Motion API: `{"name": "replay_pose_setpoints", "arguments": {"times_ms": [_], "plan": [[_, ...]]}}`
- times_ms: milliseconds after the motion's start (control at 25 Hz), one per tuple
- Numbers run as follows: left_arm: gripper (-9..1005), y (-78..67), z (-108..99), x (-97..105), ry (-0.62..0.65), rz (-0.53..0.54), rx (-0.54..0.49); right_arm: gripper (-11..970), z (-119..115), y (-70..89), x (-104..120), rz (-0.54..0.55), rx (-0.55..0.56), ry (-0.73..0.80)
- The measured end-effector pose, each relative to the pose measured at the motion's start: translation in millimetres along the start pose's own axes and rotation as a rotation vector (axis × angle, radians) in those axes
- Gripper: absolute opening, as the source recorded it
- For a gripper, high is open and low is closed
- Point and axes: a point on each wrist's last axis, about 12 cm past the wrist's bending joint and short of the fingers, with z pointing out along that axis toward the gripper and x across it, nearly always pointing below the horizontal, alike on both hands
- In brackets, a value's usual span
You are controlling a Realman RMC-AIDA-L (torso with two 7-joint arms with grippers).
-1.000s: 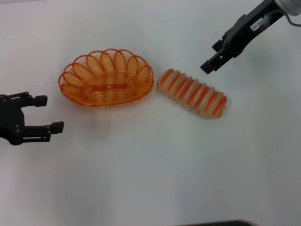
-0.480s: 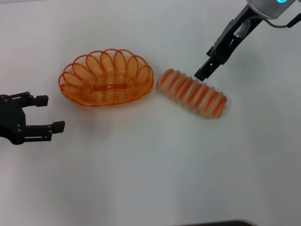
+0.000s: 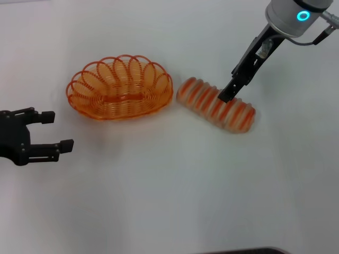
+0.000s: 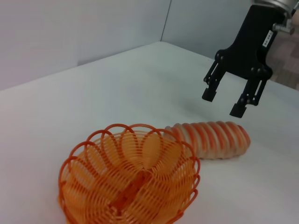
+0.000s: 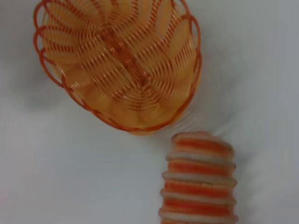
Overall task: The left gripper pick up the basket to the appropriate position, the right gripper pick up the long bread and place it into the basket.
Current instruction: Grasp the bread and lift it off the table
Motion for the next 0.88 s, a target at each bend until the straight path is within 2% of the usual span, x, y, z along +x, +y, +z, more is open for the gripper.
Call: {"name": "replay_pose_setpoints", "arguments": {"times_ms": [440,880], "plan": [[878,2.2,5,1,0.015,-0.006,0.004,816,21,2.1,-3,0.027,0.021,0.031],[877,4.4,11,2,0.039,-0.005,0.013,816,28,5.6,-11,0.083,0.024,0.009]]}}
